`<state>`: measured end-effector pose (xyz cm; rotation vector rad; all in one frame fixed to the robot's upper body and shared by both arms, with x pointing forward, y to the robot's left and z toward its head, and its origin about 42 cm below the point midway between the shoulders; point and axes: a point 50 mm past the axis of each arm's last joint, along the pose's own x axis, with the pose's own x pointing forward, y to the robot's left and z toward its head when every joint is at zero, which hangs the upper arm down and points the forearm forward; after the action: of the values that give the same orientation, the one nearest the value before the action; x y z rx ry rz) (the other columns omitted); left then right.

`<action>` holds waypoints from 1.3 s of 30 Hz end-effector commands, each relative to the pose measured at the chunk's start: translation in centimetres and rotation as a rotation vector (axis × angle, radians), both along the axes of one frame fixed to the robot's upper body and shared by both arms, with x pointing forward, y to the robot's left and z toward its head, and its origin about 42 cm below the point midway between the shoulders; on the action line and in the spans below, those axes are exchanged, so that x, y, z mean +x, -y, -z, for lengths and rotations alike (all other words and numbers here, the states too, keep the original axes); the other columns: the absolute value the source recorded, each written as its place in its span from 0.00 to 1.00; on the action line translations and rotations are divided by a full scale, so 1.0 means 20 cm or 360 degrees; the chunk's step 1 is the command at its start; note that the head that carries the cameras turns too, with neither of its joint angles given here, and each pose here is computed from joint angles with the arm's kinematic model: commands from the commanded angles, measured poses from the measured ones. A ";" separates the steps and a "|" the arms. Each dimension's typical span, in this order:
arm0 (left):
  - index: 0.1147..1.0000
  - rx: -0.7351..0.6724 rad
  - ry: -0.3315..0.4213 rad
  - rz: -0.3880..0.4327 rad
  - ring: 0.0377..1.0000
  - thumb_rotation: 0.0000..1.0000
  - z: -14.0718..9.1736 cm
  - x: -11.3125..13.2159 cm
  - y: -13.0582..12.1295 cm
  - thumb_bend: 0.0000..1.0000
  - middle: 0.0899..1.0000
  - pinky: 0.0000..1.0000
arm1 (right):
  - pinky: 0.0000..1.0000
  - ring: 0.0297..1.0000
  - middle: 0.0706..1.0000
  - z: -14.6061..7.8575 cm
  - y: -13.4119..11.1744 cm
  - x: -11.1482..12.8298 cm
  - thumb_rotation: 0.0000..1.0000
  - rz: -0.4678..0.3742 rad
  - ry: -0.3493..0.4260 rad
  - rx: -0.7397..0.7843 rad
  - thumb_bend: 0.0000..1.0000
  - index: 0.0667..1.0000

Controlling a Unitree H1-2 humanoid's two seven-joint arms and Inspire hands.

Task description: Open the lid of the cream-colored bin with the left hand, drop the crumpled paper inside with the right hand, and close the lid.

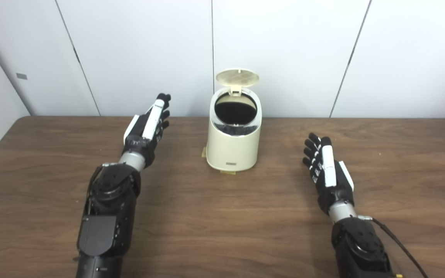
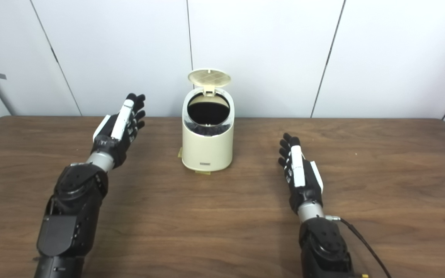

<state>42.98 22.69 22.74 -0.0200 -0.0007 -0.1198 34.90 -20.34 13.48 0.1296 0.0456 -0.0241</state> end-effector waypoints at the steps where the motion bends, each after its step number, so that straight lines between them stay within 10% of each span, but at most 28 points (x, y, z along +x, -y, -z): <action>1: 0.94 0.0025 0.0151 0.0037 1.00 0.89 -0.20 0.09 0.04 0.56 1.00 1.00 | 0.97 0.96 0.97 -0.05 -0.02 0.00 1.00 -0.0004 0.0110 0.0002 0.63 0.94; 21: 0.87 0.0232 0.0302 0.0331 0.99 0.93 -0.52 0.26 0.21 0.61 0.94 1.00 | 0.97 0.95 0.94 0.03 -0.06 -0.05 1.00 -0.0008 0.0117 -0.0052 0.63 0.93; 34: 0.81 0.1097 0.0687 0.0406 0.98 1.00 -0.65 0.20 0.38 0.56 0.90 0.99 | 0.94 0.92 0.94 0.03 -0.08 -0.07 1.00 -0.0018 0.0072 -0.0005 0.63 0.95; 39: 0.77 0.1643 0.0956 0.0362 0.92 1.00 -0.67 0.13 0.43 0.59 0.90 0.82 | 0.93 0.92 0.94 0.05 -0.09 -0.06 1.00 -0.0025 0.0059 -0.0008 0.63 0.95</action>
<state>45.50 14.47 32.24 0.9501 -0.3850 -0.3934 33.47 -19.19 12.23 0.1167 0.0089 -0.0319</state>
